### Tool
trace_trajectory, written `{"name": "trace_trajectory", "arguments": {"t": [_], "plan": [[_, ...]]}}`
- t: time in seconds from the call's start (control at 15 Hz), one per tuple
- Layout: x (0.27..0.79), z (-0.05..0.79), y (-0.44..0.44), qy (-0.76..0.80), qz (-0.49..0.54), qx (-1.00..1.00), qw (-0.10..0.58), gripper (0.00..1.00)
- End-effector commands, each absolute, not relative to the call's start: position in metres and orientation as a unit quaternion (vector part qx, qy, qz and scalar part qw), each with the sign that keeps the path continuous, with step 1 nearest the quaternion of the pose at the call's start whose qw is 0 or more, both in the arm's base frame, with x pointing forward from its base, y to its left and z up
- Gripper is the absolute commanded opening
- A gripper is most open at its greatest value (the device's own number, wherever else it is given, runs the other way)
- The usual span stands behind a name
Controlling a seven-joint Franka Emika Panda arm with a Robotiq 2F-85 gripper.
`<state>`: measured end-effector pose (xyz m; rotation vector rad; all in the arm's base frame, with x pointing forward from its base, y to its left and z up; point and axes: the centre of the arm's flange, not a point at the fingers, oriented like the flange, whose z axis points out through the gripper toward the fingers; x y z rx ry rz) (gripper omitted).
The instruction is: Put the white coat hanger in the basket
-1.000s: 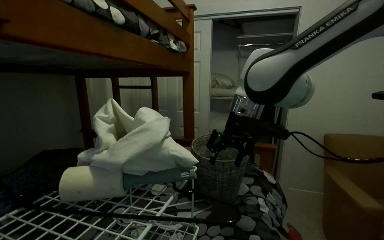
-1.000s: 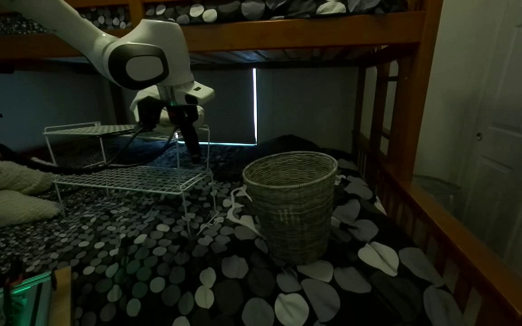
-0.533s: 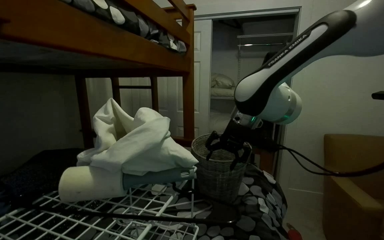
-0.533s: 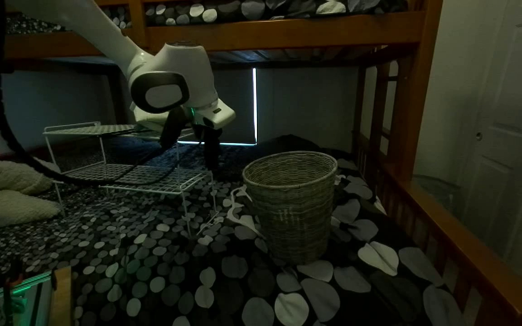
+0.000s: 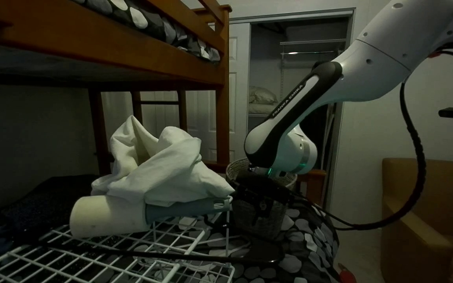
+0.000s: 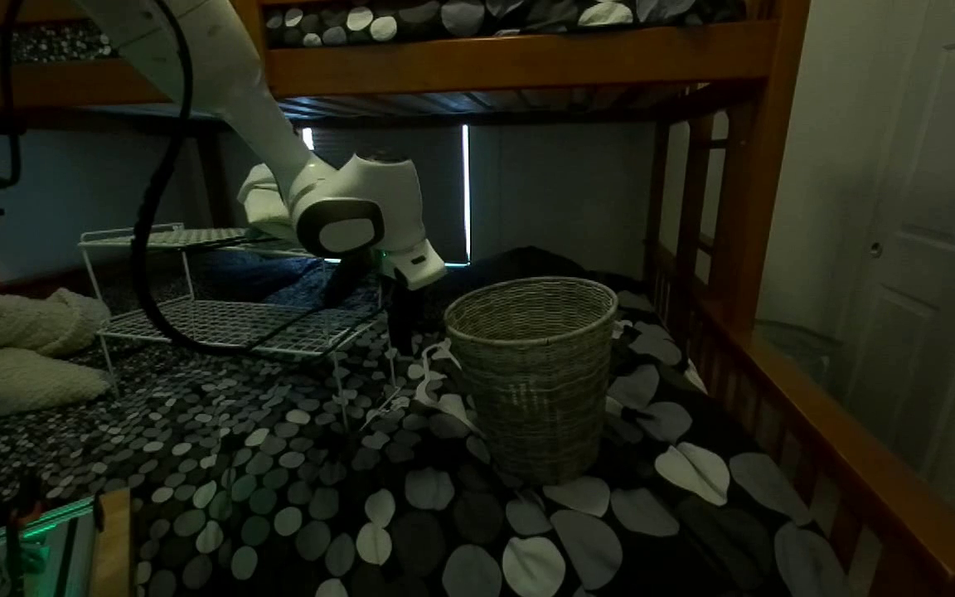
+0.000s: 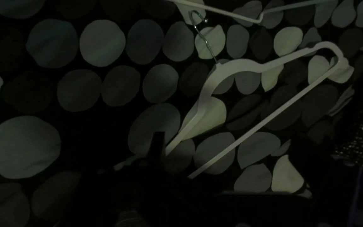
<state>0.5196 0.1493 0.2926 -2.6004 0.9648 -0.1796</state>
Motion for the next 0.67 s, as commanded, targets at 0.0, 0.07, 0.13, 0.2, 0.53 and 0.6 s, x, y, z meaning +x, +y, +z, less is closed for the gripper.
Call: {"name": "trace_trajectory", "arguments": {"t": [0.0, 0.07, 0.13, 0.2, 0.53, 0.6], "plan": [[0.522, 0.29, 0.151, 0.341, -0.062, -0.92, 0.18, 1.0], [0.524, 0.29, 0.152, 0.341, -0.062, -0.92, 0.181, 1.0], [0.524, 0.29, 0.152, 0.342, -0.062, -0.92, 0.182, 1.0], [0.525, 0.291, 0.153, 0.342, -0.063, -0.92, 0.182, 1.0], [0.558, 0.272, 0.161, 0.4, -0.058, -0.899, 0.17, 1.0], [0.567, 0.268, 0.162, 0.415, -0.06, -0.893, 0.161, 1.0]]}}
